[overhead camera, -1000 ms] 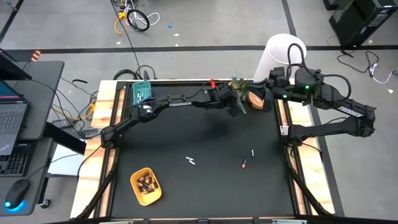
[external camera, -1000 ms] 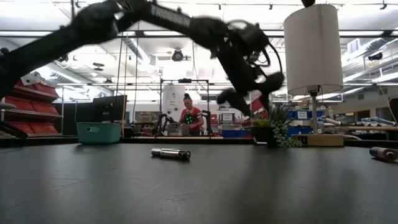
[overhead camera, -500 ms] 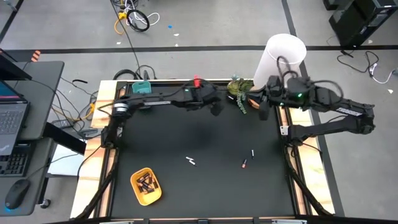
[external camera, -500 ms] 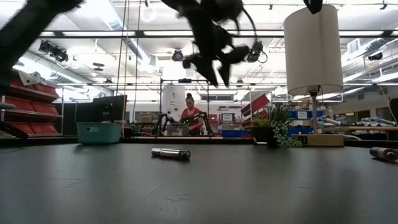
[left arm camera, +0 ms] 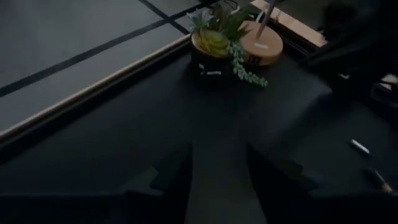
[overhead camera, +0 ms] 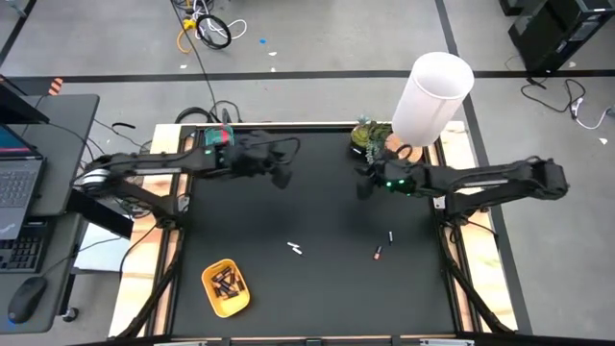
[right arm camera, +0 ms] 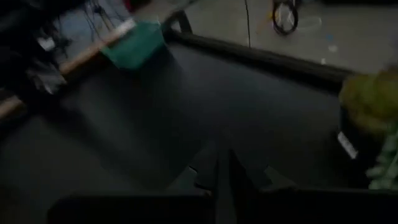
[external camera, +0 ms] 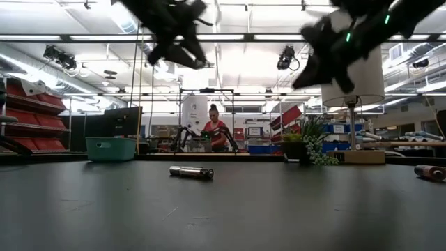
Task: Sort batteries
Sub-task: Put the silver battery into the blue bin
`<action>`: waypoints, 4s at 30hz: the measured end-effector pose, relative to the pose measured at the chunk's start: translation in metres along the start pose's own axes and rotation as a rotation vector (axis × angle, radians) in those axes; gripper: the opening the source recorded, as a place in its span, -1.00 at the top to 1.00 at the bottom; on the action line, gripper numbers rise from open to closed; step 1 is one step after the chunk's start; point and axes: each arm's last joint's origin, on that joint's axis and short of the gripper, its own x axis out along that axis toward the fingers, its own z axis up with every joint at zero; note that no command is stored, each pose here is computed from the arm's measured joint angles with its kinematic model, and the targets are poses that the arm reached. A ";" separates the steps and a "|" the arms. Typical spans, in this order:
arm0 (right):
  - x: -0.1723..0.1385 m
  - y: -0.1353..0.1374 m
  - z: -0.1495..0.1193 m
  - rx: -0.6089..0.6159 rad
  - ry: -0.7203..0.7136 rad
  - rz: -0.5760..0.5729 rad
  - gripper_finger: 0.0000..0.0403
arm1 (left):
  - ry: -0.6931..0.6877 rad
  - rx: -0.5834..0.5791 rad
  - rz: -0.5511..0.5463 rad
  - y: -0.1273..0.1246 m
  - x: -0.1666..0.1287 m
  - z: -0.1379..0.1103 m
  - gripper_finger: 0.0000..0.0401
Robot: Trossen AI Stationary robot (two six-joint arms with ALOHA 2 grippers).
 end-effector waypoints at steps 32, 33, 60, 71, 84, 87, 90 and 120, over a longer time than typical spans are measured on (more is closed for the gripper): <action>0.104 -0.061 -0.063 -0.021 -0.021 -0.359 -0.07 | 0.096 0.156 -0.152 0.028 -0.041 -0.025 0.17; 0.106 -0.063 -0.064 -0.020 -0.019 -0.366 -0.07 | 0.094 0.154 -0.149 0.029 -0.041 -0.025 0.17; 0.124 -0.086 -0.045 -0.042 0.099 -0.442 -0.07 | 0.092 0.153 -0.137 0.031 -0.040 -0.023 0.17; 0.127 -0.086 -0.040 -0.043 0.129 -0.413 -0.05 | 0.067 0.148 -0.147 0.030 -0.040 -0.021 0.17; 0.128 -0.099 -0.037 -0.022 0.157 -0.433 0.00 | 0.069 0.146 -0.146 0.030 -0.040 -0.021 0.17; 0.128 -0.104 -0.035 -0.002 0.165 -0.419 0.00 | 0.070 0.146 -0.146 0.030 -0.040 -0.021 0.17; 0.128 -0.106 -0.035 0.010 0.173 -0.404 0.00 | 0.071 0.146 -0.146 0.030 -0.040 -0.021 0.17; 0.126 -0.031 0.057 0.136 0.382 -0.234 0.22 | 0.033 0.135 -0.186 0.027 -0.040 -0.017 0.17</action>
